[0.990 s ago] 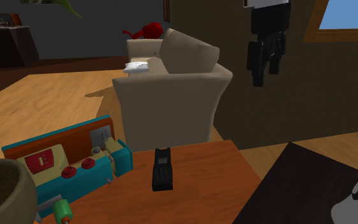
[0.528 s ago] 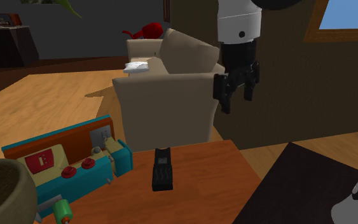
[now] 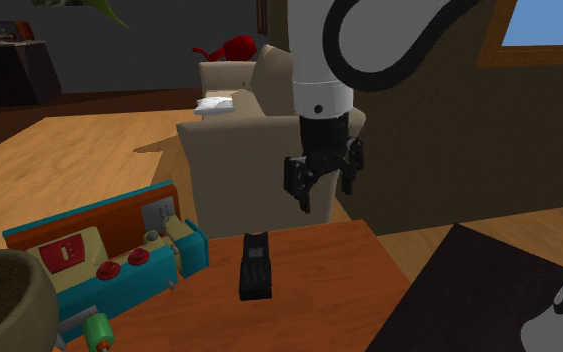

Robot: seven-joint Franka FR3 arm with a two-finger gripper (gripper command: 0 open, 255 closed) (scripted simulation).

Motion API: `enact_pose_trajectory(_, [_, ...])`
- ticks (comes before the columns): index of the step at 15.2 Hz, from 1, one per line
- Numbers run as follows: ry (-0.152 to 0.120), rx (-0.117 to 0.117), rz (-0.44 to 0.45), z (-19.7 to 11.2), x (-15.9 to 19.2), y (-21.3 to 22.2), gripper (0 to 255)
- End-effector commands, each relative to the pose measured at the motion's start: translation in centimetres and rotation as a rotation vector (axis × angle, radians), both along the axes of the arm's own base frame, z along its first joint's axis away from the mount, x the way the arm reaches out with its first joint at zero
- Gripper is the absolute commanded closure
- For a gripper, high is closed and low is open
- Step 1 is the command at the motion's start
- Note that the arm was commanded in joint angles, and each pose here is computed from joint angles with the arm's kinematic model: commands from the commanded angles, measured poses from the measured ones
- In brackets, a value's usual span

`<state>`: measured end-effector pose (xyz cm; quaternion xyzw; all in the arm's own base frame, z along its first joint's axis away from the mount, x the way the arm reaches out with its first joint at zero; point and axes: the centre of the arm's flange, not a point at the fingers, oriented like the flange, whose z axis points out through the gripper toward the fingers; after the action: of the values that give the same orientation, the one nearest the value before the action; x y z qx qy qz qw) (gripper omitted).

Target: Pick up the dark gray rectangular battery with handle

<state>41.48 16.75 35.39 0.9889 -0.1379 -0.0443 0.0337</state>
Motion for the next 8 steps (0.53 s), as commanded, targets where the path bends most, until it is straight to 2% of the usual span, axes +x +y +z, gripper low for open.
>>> enact_pose_trajectory(1, [-0.010,0.004,-0.038,-2.2,1.4,1.3,0])
enact_pose_trajectory(8, [-0.040,0.009,-0.159,-8.4,6.6,5.0,0])
